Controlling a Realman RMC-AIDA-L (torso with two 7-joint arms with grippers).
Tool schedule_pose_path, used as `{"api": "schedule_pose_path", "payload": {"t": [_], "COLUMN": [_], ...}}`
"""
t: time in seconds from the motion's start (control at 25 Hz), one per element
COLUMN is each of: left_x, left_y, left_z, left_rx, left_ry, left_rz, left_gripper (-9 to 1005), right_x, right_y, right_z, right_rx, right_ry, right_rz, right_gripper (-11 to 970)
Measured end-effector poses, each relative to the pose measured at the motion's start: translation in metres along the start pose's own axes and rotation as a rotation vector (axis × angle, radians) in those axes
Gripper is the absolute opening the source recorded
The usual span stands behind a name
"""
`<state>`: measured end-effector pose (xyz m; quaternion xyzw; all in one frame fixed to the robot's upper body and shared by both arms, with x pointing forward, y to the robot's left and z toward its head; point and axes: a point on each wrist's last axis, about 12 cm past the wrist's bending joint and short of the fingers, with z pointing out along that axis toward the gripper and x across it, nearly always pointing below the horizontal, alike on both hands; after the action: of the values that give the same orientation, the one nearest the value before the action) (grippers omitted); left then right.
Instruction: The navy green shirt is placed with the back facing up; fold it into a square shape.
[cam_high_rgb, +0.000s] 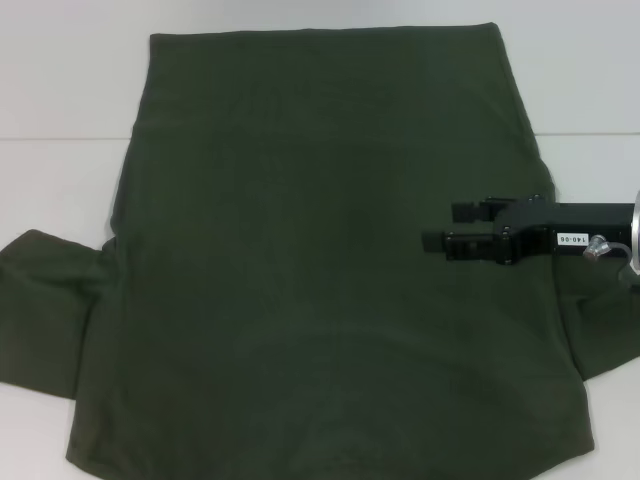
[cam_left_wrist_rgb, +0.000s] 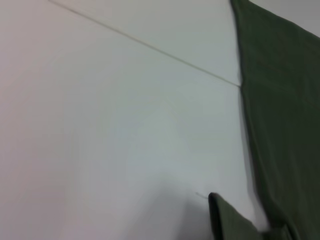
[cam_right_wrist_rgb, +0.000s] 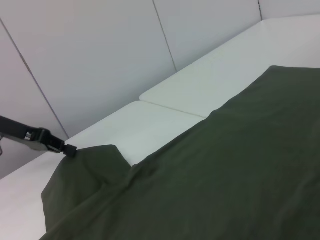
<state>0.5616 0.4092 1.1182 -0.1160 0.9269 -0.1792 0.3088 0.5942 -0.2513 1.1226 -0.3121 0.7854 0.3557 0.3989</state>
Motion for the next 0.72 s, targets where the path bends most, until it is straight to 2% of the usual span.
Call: {"api": "schedule_pose_path", "payload": {"t": [0.36,0.52,0.56,0.6,0.72], "left_x": [-0.03,-0.032,-0.031,-0.03,-0.031], "left_y": [-0.021,-0.032,-0.037,-0.051,-0.067], "left_z": [-0.003,-0.005,-0.005,-0.007,-0.009], "left_rx": [-0.038,-0.032,-0.029,-0.019,-0.009], "left_ry": [0.071,0.112,0.125,0.15,0.173], "left_rz": [0.096,0.117,0.124,0.138,0.152], "left_gripper": [22,25,25,26,28], "right_x": [-0.001,0.0,0.001,0.001,0.002], "right_y": [0.0,0.0,0.0,0.0,0.001], "right_z": [0.001,0.001,0.0,0.0,0.001], "right_rx": [-0.002,-0.001,-0.001,-0.001,-0.001], "right_ry": [0.0,0.002,0.002,0.002,0.002], "right_rz": [-0.002,0.0,0.002,0.003,0.006], "right_gripper": [826,825,825,826,826]}}
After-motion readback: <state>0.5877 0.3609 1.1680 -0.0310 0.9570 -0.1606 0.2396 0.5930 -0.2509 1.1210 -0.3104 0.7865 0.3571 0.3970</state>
